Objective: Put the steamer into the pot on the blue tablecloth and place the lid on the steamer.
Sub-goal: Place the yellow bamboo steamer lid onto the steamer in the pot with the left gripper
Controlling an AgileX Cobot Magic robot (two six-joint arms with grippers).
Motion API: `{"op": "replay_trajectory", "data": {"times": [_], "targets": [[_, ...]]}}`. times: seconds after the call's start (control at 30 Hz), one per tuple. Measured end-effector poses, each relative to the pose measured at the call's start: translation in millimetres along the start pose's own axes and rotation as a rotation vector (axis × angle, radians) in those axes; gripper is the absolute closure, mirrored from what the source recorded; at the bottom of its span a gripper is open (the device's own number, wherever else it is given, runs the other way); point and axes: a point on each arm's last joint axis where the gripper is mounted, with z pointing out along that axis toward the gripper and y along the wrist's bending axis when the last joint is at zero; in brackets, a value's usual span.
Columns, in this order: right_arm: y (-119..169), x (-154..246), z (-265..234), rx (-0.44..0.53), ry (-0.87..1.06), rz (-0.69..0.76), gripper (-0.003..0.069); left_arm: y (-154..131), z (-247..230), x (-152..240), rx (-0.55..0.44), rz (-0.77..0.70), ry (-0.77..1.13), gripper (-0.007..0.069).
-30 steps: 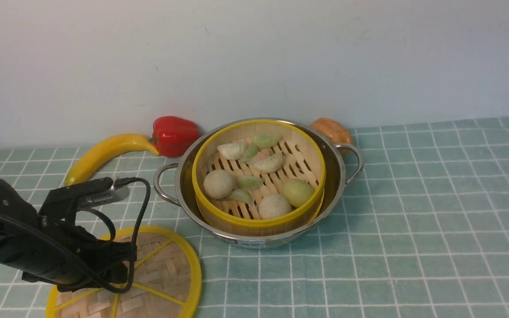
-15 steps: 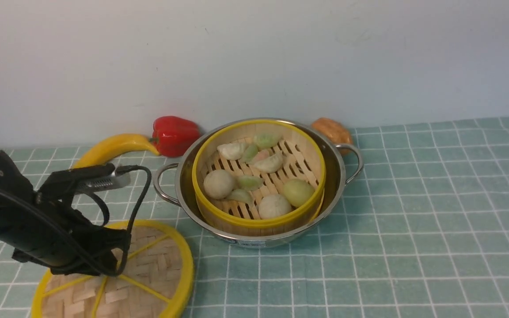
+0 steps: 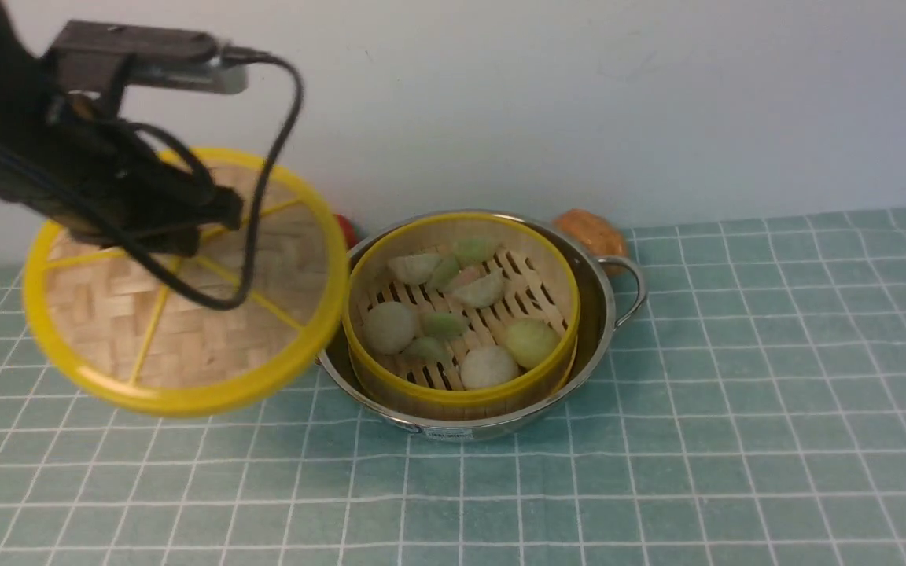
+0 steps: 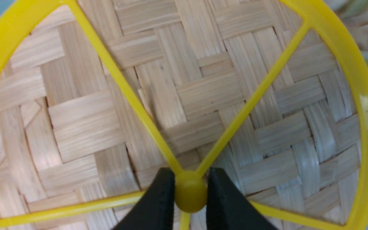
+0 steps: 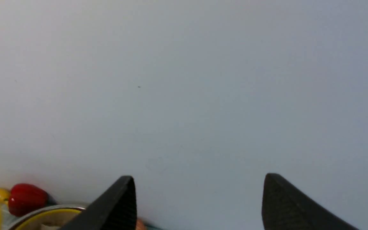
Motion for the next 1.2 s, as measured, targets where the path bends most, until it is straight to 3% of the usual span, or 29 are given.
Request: {"op": "replay_trajectory", "data": {"times": [0.13,0.17,0.33,1.2], "targets": [[-2,-1,-25,-0.047,-0.043,0.041,0.0146,-51,26,-24,0.064,0.098,-0.004,0.0508],[-2,-1,-35,-0.076,-0.060,0.059,0.0146,-76,41,-35,0.083,0.143,0.001,0.0508],[0,0,-44,-0.126,-0.070,0.085,0.0146,-114,73,-52,0.089,0.221,0.009,0.0508],[2,0,-43,-0.145,-0.063,0.093,0.0146,-130,126,-62,0.074,0.236,0.035,0.0508]]}}
